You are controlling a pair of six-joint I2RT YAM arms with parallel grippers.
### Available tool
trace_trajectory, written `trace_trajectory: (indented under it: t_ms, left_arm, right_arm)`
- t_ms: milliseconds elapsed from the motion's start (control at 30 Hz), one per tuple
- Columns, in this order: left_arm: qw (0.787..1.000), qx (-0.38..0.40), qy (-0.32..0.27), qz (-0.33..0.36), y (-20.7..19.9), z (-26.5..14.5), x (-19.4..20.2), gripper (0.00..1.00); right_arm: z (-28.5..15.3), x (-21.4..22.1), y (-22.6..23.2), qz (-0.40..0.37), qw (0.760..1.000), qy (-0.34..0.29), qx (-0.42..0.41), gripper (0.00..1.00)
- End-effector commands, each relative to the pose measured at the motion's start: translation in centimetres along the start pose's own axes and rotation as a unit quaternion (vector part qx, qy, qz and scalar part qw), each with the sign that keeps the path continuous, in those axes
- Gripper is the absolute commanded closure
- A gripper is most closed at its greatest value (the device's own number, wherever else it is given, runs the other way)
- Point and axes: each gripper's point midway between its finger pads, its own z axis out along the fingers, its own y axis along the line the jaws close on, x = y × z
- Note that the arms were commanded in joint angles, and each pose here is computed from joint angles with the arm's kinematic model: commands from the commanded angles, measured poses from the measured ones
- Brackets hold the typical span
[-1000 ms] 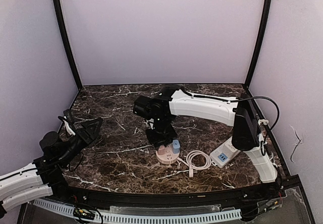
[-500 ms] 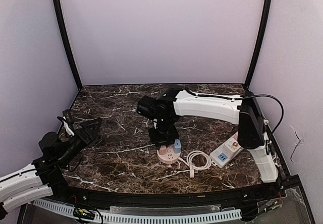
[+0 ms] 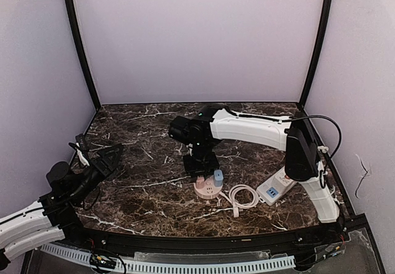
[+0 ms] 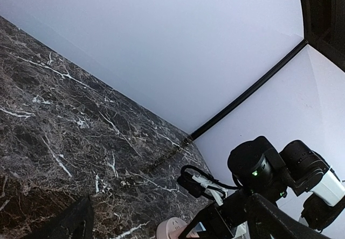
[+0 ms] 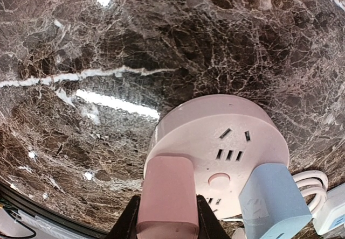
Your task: Insert the plug
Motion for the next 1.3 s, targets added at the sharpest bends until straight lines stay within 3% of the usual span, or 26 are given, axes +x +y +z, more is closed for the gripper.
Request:
trace_trajectory:
  t_ms: [0, 500, 800, 1267]
  left_arm:
    - [1.000, -0.010, 0.011, 0.004, 0.8, -0.1, 0.8, 0.01]
    - [1.000, -0.013, 0.011, 0.001, 0.9, -0.1, 0.8, 0.01]
    - [1.000, -0.014, 0.011, 0.000, 0.9, -0.1, 0.8, 0.02]
    - [1.000, -0.013, 0.012, -0.001, 0.9, -0.1, 0.8, 0.01]
  right_arm:
    - [4.5, 0.8, -4.2, -0.017, 0.994, 0.038, 0.104, 1.00]
    - [6.6, 1.8, -4.1, -0.017, 0.993, 0.026, 0.112, 1.00]
    - [10.7, 3.2, -5.7, -0.027, 0.988, 0.050, 0.142, 1.00]
    - [13.0, 3.4, -5.8, -0.044, 0.983, 0.088, 0.158, 1.00]
